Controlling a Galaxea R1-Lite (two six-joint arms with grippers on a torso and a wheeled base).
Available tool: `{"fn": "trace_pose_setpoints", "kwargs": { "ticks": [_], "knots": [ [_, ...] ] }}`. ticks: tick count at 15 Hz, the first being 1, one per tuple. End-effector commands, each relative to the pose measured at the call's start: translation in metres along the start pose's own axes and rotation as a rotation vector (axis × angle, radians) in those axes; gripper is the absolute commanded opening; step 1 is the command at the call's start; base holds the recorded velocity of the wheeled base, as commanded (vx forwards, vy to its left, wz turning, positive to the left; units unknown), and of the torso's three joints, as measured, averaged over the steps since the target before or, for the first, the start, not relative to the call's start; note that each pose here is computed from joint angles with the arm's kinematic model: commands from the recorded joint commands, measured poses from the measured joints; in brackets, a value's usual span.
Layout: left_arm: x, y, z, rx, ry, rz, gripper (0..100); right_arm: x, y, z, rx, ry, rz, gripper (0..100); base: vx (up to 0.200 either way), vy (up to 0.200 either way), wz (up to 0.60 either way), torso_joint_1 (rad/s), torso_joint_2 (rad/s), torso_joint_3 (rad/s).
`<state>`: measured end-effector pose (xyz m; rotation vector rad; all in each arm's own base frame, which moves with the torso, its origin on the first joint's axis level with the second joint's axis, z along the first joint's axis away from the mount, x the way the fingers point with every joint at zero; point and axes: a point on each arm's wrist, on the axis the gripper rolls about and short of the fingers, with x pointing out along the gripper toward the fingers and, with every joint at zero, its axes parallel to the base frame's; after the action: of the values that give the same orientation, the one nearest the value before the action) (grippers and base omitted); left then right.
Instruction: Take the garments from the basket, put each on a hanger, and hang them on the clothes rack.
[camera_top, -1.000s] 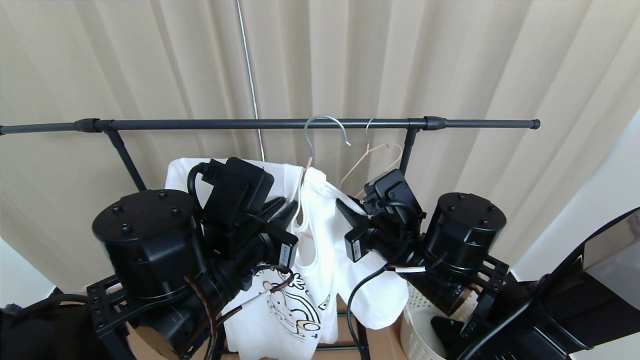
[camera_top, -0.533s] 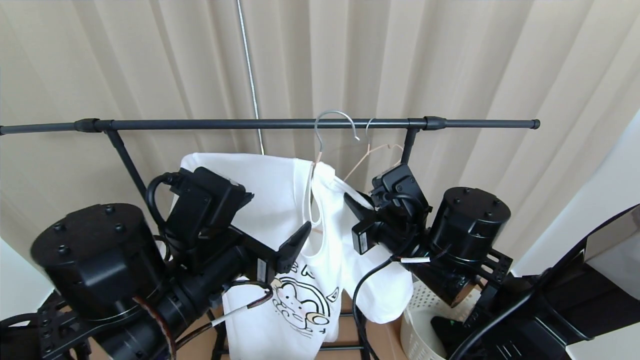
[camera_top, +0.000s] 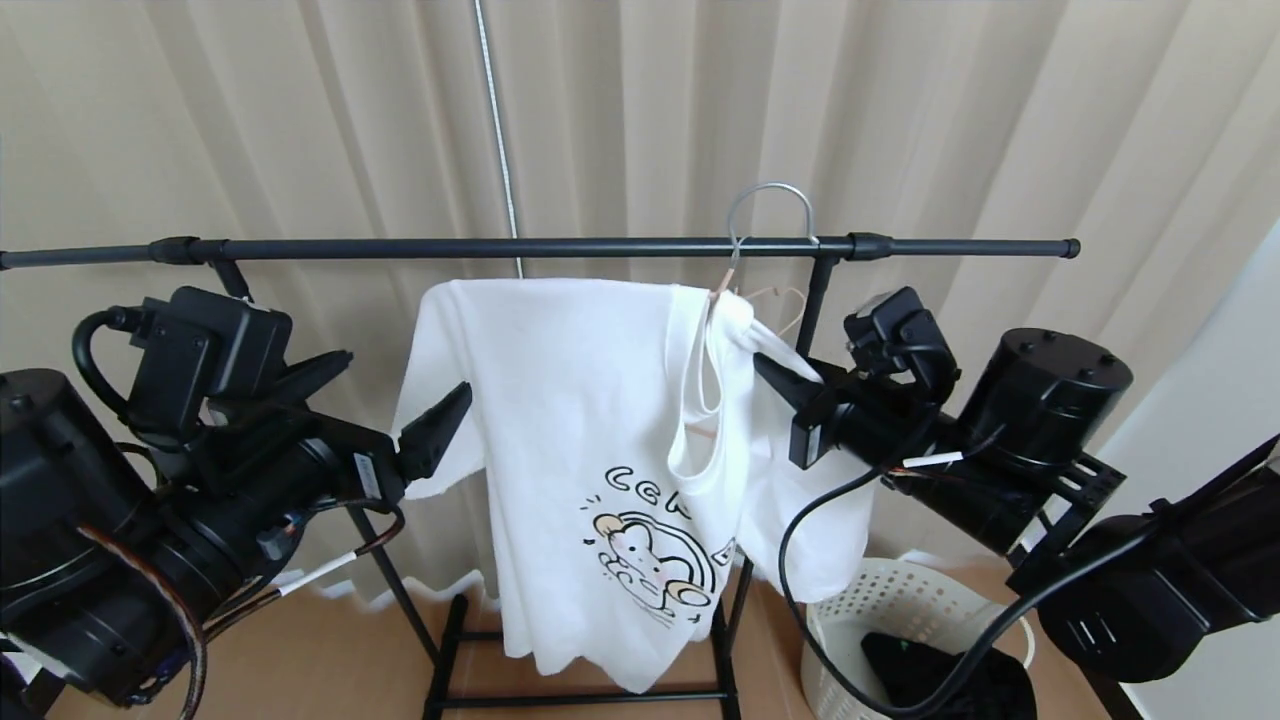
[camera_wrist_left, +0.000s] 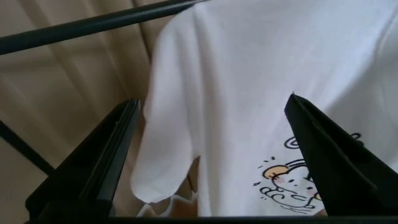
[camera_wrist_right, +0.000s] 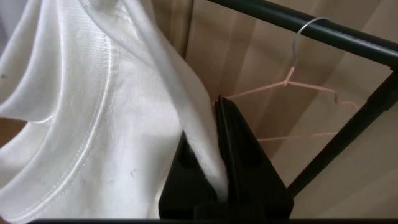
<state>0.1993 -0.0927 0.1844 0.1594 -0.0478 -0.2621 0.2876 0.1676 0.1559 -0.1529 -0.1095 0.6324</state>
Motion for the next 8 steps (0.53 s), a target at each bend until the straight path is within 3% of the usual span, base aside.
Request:
{"fn": "trace_pose_setpoints", "kwargs": {
  "ticks": [1, 4, 8],
  "knots": [
    [0.005, 0.007, -0.009, 0.0, 0.037, 0.037, 100, -0.014, -0.017, 0.003, -0.009, -0.006, 0.003, 0, 0.0, 0.0, 0.0, 0.0, 0.0, 0.0],
    [0.011, 0.005, -0.02, -0.019, 0.086, 0.03, 100, -0.02, -0.03, 0.001, -0.013, -0.006, 0.028, 0, 0.0, 0.0, 0.0, 0.0, 0.0, 0.0],
    [0.02, 0.001, -0.031, -0.013, 0.132, 0.021, 100, -0.021, -0.032, 0.001, -0.015, -0.007, 0.034, 0, 0.0, 0.0, 0.0, 0.0, 0.0, 0.0]
  ]
}}
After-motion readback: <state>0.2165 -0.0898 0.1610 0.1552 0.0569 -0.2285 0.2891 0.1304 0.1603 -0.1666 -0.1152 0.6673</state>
